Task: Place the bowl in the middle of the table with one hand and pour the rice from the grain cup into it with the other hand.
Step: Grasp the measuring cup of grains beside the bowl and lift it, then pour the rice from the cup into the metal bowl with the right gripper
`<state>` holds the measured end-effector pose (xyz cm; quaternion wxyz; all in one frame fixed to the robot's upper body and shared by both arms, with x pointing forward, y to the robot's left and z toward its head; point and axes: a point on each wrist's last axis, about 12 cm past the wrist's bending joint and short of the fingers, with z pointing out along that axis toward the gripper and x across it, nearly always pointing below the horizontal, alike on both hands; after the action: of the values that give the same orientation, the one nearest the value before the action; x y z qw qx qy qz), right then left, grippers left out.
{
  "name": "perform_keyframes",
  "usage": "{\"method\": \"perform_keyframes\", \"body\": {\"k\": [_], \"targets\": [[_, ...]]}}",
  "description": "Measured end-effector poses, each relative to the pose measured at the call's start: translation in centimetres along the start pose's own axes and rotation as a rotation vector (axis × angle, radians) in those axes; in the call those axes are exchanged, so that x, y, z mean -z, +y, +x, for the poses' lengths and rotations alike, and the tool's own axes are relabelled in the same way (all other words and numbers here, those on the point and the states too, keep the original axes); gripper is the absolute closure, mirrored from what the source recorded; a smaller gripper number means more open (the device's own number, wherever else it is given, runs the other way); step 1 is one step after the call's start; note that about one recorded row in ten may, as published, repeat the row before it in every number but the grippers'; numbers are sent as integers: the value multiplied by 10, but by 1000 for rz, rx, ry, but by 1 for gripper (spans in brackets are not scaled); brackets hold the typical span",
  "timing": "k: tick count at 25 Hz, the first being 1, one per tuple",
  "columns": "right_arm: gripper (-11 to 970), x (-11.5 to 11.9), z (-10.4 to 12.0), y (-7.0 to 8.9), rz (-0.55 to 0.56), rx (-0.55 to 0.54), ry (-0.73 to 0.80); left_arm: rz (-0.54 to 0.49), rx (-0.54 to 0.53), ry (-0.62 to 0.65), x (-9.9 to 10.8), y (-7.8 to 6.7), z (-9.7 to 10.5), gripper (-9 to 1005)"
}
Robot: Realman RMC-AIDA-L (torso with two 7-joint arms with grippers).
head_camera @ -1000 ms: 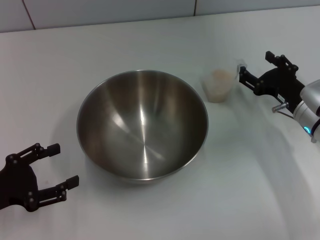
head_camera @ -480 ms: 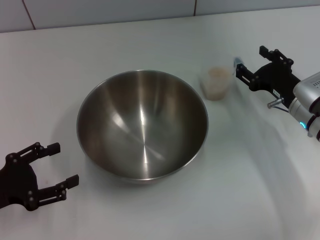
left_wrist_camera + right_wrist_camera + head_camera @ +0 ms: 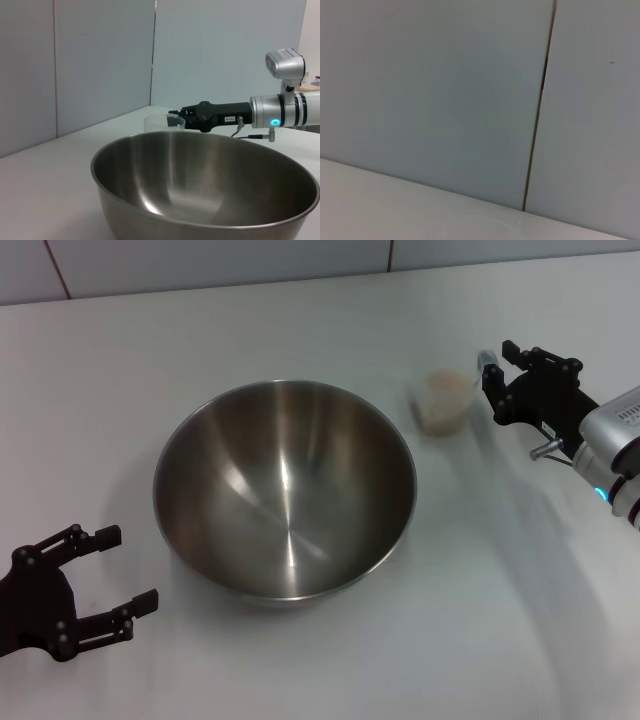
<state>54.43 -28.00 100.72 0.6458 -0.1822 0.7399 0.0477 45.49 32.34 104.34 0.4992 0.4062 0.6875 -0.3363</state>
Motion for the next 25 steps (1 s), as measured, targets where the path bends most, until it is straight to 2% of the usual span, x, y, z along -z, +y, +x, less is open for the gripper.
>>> {"method": "perform_keyframes", "body": {"k": [5,9,16,25], "targets": [[624,0,0,2,5,0,-5,0,0,1,0,0,0,131],[843,3,-2,2,7,-5,-39,0,-1,1,0,0,0,131],[942,10,-6,2,4,-8,-105,2,-1,0,1,0,0,131],[936,28,-31,11,-50,3,-377,5,-1,-3,0,0,-1,131]]}}
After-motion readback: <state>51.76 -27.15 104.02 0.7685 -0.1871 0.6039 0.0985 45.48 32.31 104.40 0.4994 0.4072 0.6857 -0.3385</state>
